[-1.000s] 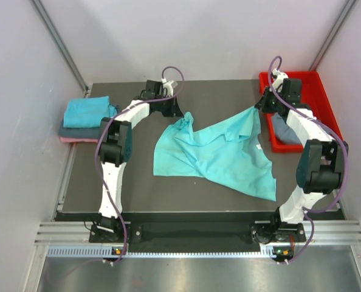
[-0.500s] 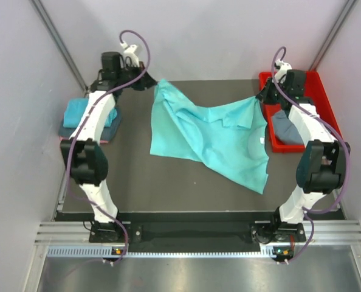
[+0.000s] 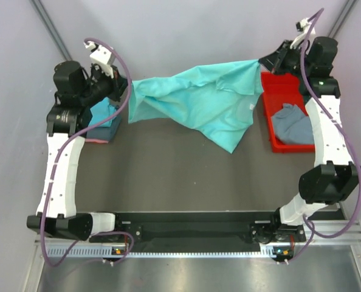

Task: Fold and stack the t-shirts
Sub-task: Flatten the tshirt out

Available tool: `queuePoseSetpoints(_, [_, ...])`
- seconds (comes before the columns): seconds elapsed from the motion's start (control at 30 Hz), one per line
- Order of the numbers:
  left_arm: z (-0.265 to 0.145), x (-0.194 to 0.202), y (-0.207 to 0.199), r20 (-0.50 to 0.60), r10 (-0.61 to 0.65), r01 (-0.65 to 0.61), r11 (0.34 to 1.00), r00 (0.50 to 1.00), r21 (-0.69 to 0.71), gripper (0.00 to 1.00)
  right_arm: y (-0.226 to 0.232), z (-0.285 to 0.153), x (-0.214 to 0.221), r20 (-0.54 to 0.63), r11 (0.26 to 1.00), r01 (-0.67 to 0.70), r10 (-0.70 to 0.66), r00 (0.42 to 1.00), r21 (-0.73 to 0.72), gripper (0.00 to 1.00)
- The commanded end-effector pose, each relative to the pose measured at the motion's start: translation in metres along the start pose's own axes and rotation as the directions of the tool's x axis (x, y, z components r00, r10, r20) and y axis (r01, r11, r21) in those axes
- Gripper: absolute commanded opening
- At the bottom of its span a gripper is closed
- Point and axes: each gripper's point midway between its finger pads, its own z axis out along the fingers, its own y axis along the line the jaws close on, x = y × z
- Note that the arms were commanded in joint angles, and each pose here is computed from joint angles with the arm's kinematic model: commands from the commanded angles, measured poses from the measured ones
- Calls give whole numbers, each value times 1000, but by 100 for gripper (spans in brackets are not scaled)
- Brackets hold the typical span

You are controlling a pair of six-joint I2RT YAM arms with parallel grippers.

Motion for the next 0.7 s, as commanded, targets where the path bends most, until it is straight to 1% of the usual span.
queuePoseSetpoints(0.0, [-24, -8, -3, 14, 64, -63, 997, 998, -37, 0, 53, -37, -44, 77, 993, 18, -9, 997, -115, 0])
queuePoseSetpoints(0.1, [-52, -24, -17, 56, 97, -95, 995, 994, -43, 0, 81, -60, -46, 64, 983, 7, 5, 998, -182, 0])
queuePoseSetpoints(0.13, [-77, -30, -31, 70, 116, -114, 993, 991, -39, 0, 104, -86, -39, 51, 976, 11, 0, 999, -217, 0])
queuePoseSetpoints(0.17, [-77, -30, -31, 70, 117, -114, 993, 991, -39, 0, 106, -87, -38, 48, 974, 11, 0, 999, -225, 0])
queuePoseSetpoints(0.33, [-114, -39, -51, 96, 115, -112, 993, 989, -42, 0, 144, -139, -31, 53, 963, 65, -53, 997, -262, 0])
queuePoseSetpoints(0.37, [-119, -37, -54, 84, 113, -110, 993, 990, -38, 0, 153, -147, -30, 53, 956, 73, -61, 997, -283, 0])
queuePoseSetpoints(0.47, [-134, -38, -64, 87, 151, -149, 988, 985, -28, 0, 180, -184, -34, 110, 945, 137, -109, 988, -297, 0])
queuePoseSetpoints(0.57, [-144, -43, -68, 102, 216, -214, 976, 971, -31, 0, 189, -201, -39, 140, 949, 158, -123, 983, -272, 0])
queuePoseSetpoints(0.67, [-142, -31, -66, 68, 232, -231, 973, 970, -25, 0, 179, -202, -31, 114, 966, 138, -115, 987, -220, 0])
